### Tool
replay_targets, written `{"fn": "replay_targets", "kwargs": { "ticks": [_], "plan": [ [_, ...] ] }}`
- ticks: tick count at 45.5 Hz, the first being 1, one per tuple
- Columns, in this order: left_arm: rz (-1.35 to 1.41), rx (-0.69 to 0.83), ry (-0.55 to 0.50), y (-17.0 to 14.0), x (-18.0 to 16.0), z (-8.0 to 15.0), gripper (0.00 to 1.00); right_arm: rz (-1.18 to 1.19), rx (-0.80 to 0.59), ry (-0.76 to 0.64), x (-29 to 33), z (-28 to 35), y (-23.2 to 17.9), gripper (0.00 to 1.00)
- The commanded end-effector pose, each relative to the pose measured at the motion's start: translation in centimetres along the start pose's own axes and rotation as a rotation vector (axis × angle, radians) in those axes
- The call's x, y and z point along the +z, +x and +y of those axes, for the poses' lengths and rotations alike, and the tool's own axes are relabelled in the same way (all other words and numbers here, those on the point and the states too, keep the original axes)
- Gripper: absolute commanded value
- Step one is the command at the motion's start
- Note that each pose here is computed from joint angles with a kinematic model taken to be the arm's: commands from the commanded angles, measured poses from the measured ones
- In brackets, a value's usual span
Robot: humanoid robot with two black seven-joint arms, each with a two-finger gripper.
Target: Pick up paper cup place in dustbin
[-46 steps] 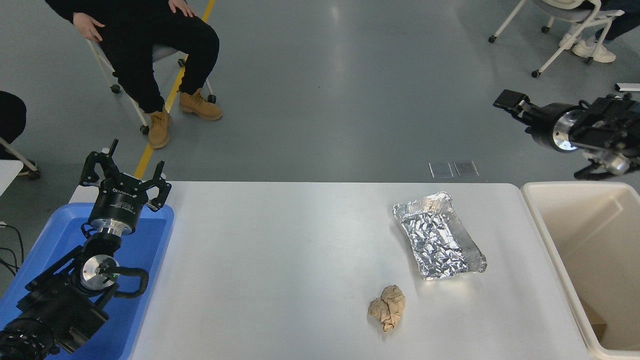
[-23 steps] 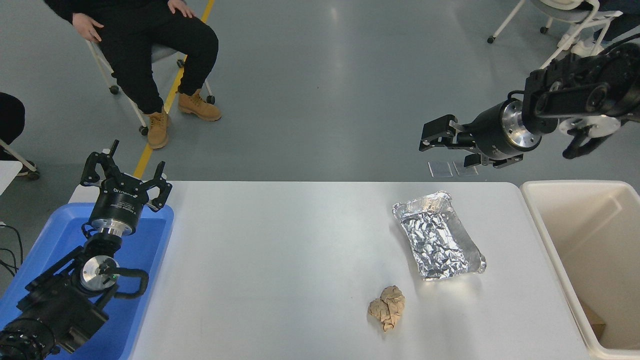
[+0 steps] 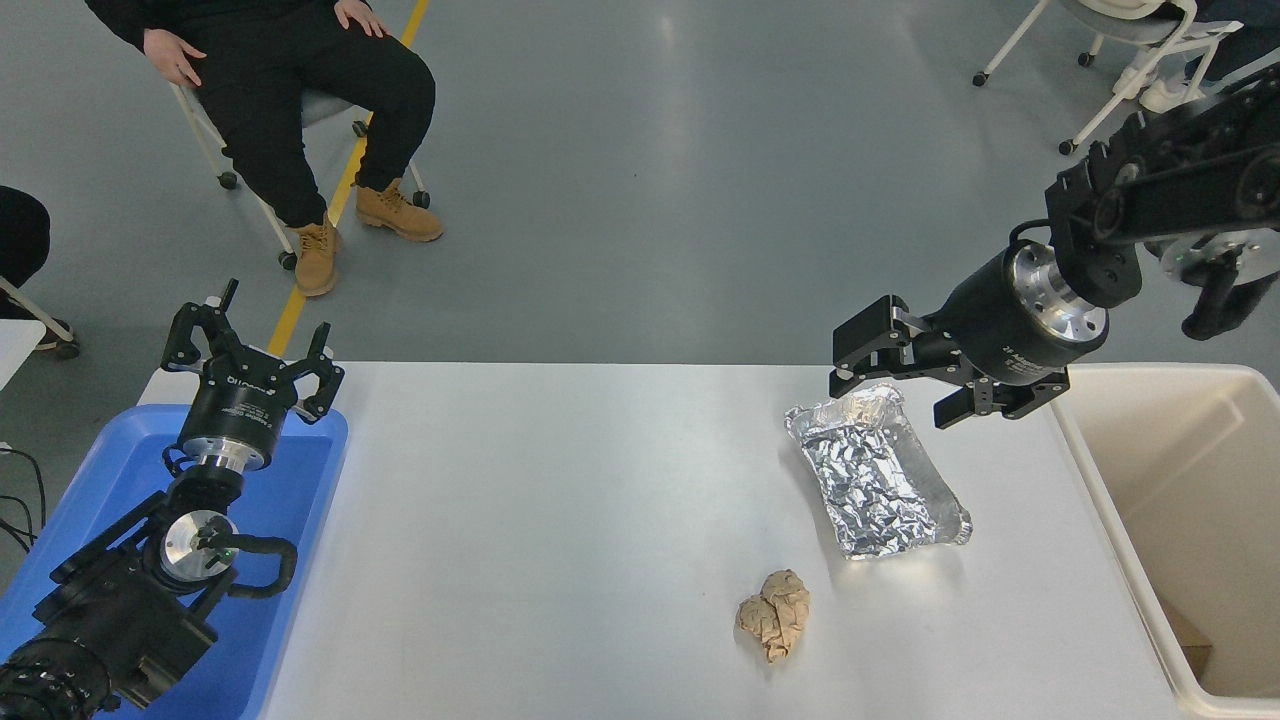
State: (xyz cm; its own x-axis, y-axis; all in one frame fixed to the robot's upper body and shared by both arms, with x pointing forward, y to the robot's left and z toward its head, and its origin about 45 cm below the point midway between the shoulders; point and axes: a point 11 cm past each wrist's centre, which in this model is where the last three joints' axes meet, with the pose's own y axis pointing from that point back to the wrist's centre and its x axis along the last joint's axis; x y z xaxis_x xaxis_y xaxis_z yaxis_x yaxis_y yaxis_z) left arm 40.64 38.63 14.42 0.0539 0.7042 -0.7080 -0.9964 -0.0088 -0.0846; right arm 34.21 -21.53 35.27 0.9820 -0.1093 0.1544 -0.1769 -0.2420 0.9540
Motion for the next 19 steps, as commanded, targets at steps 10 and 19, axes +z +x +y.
{"fn": "replay_targets", "kwargs": {
  "ticks": [10, 19],
  "plan": [
    [0.0, 0.0, 0.0, 0.0, 0.0, 0.0, 0.99, 0.117, -0.01, -0.041, -3.22, 0.41, -0.65, 1.0],
    [0.0, 0.0, 0.0, 0.0, 0.0, 0.0, 0.99, 0.112, -0.012, -0.046, -2.9, 0.32, -0.62, 1.0]
  ]
}}
